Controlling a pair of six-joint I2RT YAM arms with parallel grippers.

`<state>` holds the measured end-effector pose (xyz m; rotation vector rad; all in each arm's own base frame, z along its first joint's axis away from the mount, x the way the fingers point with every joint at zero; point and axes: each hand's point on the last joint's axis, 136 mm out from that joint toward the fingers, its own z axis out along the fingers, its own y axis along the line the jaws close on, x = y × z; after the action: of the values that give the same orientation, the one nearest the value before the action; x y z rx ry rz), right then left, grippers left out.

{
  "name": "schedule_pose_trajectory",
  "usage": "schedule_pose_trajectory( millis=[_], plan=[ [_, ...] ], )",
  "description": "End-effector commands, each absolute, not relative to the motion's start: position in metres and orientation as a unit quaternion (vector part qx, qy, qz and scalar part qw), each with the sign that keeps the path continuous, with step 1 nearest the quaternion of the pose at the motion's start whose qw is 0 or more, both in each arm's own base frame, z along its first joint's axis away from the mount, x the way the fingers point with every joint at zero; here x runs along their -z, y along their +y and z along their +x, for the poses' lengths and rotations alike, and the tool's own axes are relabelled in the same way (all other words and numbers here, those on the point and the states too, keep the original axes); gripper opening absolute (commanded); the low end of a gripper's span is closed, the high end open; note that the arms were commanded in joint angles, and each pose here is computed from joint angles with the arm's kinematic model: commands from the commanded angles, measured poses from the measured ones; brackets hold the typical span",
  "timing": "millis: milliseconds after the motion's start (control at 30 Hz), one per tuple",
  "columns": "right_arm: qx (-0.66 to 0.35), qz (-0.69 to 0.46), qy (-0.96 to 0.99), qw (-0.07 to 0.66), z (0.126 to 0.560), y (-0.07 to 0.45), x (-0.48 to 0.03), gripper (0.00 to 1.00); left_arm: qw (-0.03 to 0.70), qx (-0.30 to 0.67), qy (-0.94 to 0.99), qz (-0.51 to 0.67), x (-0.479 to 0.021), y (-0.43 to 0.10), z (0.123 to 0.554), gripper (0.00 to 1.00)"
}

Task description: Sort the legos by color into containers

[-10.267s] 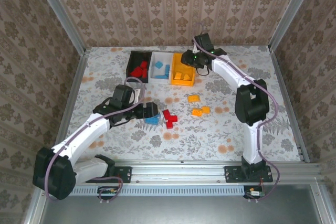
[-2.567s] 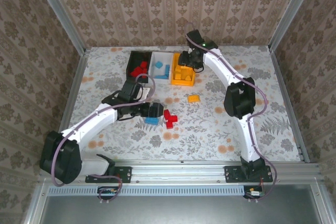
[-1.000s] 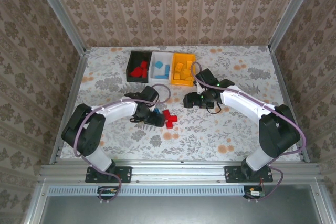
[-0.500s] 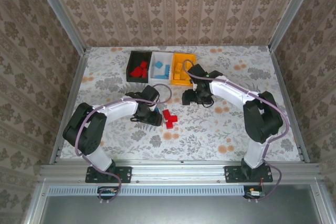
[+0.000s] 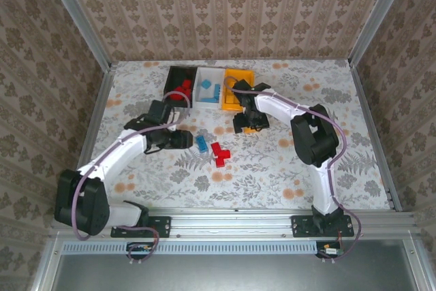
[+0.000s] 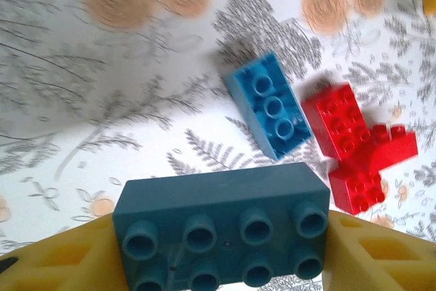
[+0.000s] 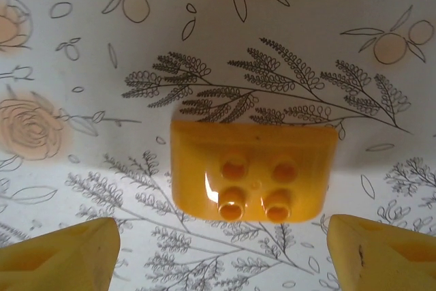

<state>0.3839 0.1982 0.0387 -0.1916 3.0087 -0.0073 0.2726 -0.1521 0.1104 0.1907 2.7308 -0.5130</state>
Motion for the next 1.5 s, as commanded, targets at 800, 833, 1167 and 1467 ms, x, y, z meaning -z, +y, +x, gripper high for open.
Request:
schedule_pose_trajectory(
  millis=[800, 833, 1167, 1467],
  plan=[
    [0.014, -0.023, 0.999, 0.028, 0.388, 0.17, -0.013, 0.78, 0.226, 0.16, 0.953, 0.12, -0.162, -0.223, 0.491, 0.65],
    [0.015, -0.023, 0.999, 0.026, 0.387, 0.17, -0.011, 0.78, 0.221, 0.154, 0.955, 0.126, -0.156, -0.228, 0.495, 0.65],
    [0.009, -0.031, 0.999, 0.022, 0.389, 0.174, 0.0, 0.78, 0.211, 0.124, 0.959, 0.142, -0.138, -0.246, 0.518, 0.66],
    [0.009, -0.032, 0.999, 0.013, 0.389, 0.175, 0.009, 0.77, 0.203, 0.123, 0.961, 0.143, -0.127, -0.246, 0.52, 0.8]
  ],
)
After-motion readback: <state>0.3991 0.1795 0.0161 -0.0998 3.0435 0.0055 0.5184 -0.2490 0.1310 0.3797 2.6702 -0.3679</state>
